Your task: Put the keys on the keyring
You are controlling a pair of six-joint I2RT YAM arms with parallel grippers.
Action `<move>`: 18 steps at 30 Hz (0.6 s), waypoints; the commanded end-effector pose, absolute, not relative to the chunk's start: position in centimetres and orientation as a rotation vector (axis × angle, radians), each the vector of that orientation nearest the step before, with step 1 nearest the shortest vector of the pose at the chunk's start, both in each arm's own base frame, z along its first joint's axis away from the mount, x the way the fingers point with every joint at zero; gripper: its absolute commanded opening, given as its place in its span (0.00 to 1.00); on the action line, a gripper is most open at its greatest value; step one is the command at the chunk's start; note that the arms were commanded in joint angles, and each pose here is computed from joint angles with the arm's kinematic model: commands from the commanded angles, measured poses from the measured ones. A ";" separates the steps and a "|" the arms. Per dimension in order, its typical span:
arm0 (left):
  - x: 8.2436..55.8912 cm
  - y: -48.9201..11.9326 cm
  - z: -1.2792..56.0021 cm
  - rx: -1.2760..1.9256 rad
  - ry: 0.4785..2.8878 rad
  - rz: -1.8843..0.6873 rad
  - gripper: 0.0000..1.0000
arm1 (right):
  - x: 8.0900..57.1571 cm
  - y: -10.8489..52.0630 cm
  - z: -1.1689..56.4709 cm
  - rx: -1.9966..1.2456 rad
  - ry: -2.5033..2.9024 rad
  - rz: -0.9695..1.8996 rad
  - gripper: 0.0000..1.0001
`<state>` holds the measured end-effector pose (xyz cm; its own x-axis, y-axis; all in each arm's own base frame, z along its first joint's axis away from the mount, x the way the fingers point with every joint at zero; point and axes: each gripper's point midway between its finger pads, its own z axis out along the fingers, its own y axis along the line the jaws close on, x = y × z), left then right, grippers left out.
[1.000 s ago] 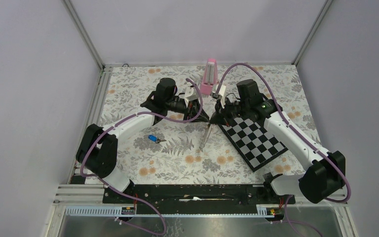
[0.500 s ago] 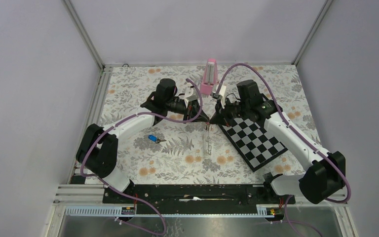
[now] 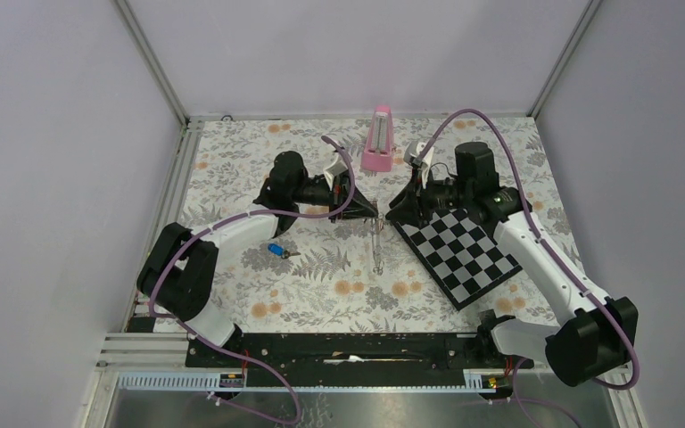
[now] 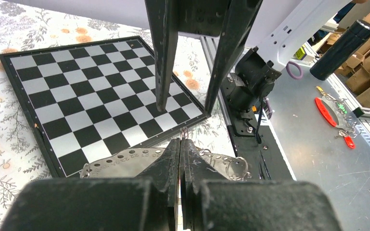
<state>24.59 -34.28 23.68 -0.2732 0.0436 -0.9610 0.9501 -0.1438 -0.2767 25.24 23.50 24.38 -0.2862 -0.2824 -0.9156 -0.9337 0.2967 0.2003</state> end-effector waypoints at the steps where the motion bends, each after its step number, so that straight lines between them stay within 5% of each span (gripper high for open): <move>1: 23.6 -33.9 27.7 1.214 1.190 -1.499 0.00 | 23.8 24.1 25.4 -1.123 1.683 1.118 0.45; 6: 23.6 -33.9 28.0 1.205 1.186 -1.499 0.00 | 23.7 24.2 24.8 -1.117 1.693 1.152 0.45; 18: 23.5 -33.9 28.0 1.209 1.180 -1.500 0.00 | 24.2 24.3 23.7 -1.091 1.722 1.141 0.14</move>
<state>24.41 -34.33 25.11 -0.2775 0.0066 -0.9607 0.9487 -0.1561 -0.2751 23.85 24.05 23.33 -0.3361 -0.2520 -0.9075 -0.9307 0.2367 0.2789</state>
